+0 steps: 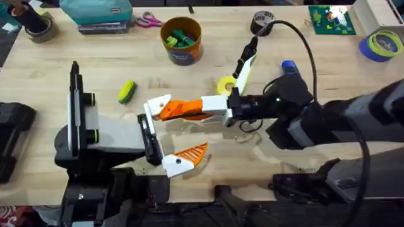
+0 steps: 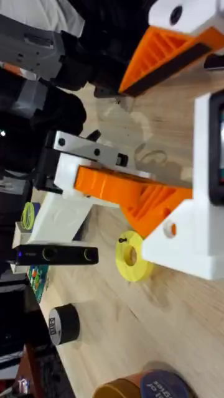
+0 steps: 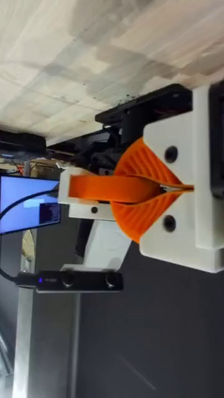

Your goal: Pick up the gripper from the table and insert it into the empty holder that is missing its gripper. Then pick up a screw, insert it into the mounting hole, and use the screwdriver to tighten it. Finally, clean up the table by picking up the vegetable and placing it into the bucket.

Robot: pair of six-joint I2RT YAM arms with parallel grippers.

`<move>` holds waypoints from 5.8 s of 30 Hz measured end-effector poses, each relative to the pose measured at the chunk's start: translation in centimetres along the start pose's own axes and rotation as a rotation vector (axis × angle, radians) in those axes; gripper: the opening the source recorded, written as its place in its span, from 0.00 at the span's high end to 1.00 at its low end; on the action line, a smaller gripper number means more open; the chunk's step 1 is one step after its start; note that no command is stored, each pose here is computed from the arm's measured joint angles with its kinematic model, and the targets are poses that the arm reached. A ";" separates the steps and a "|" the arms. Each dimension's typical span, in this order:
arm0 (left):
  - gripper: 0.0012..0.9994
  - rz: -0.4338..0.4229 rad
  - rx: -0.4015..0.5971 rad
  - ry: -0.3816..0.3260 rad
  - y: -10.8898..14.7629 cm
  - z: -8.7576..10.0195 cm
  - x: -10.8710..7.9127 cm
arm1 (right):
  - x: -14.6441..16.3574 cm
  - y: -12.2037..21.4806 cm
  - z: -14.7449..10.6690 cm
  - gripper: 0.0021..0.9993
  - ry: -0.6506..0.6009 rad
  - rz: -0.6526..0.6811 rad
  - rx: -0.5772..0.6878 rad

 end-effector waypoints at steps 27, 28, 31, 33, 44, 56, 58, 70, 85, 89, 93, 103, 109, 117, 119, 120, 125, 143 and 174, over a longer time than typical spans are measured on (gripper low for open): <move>0.01 0.013 0.003 -0.002 0.0 0.0 0.2 | 0.2 -1.7 1.1 0.99 -0.017 0.004 0.015; 0.01 0.013 0.003 -0.002 0.0 0.0 0.2 | 0.2 -1.7 1.1 0.99 -0.017 0.004 0.015; 0.01 0.012 0.003 -0.002 0.0 0.0 0.1 | 0.2 -1.6 1.1 0.99 -0.018 0.002 0.019; 0.01 0.009 0.002 -0.002 0.0 0.0 0.1 | 0.3 -1.5 1.1 0.99 -0.017 0.002 0.022; 0.01 0.006 0.001 -0.002 0.0 0.0 0.1 | 0.3 -1.4 1.3 0.99 -0.016 0.001 0.026; 0.01 0.006 0.001 -0.002 0.0 0.0 0.1 | 0.3 -1.4 1.3 0.99 -0.016 0.001 0.026; 0.01 0.006 0.001 -0.002 0.0 0.0 0.1 | 0.3 -1.4 1.3 0.99 -0.016 0.001 0.026; 0.01 0.001 0.000 -0.001 0.0 0.0 0.0 | 0.6 -1.5 1.4 0.57 -0.005 0.007 0.026; 0.01 0.000 0.000 -0.001 0.0 0.0 0.0 | 0.6 -1.5 1.4 0.01 -0.003 0.008 0.026; 0.01 0.000 0.000 -0.001 0.0 0.0 0.0 | 0.6 -1.5 1.4 0.01 -0.003 0.008 0.026; 0.01 0.000 0.000 0.000 0.0 0.0 0.0 | 0.6 -1.5 1.4 0.00 -0.003 0.008 0.025; 0.01 0.000 0.000 -0.001 0.0 0.0 0.0 | 0.8 -0.5 2.2 0.00 0.005 0.007 0.014; 0.01 0.000 0.000 -0.001 0.0 0.0 0.0 | 1.9 1.4 2.8 0.00 0.008 -0.005 0.023; 0.01 0.000 0.000 0.000 0.0 0.0 0.0 | 2.5 4.1 3.3 0.00 0.019 -0.040 0.058; 0.01 0.000 0.000 -0.001 0.0 0.0 0.0 | 3.1 4.9 3.3 0.00 0.035 -0.037 0.054; 0.01 0.000 0.000 -0.001 0.0 0.0 0.0 | 3.2 5.3 3.4 0.00 0.031 -0.040 0.046; 0.01 0.000 0.000 0.000 0.0 0.0 0.0 | 3.2 6.8 3.5 0.00 -0.028 -0.083 0.001; 0.01 0.000 0.000 0.000 0.0 0.0 0.0 | 8.1 11.7 1.3 0.00 0.073 -0.398 -0.184; 0.01 0.000 0.000 -0.001 0.0 0.0 0.0 | 11.3 19.3 -7.5 0.00 0.518 -1.187 -0.476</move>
Point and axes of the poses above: each hand's point on the last joint's axis, 136 mm out from that joint toward the fingers, its own y axis back along the fingers, its own x axis along the line the jaws close on, z = x × y, the point moved 6 cm from there along y, back along the fingers, and after that the axes turned 13 degrees about -y, right-handed, at the moved point
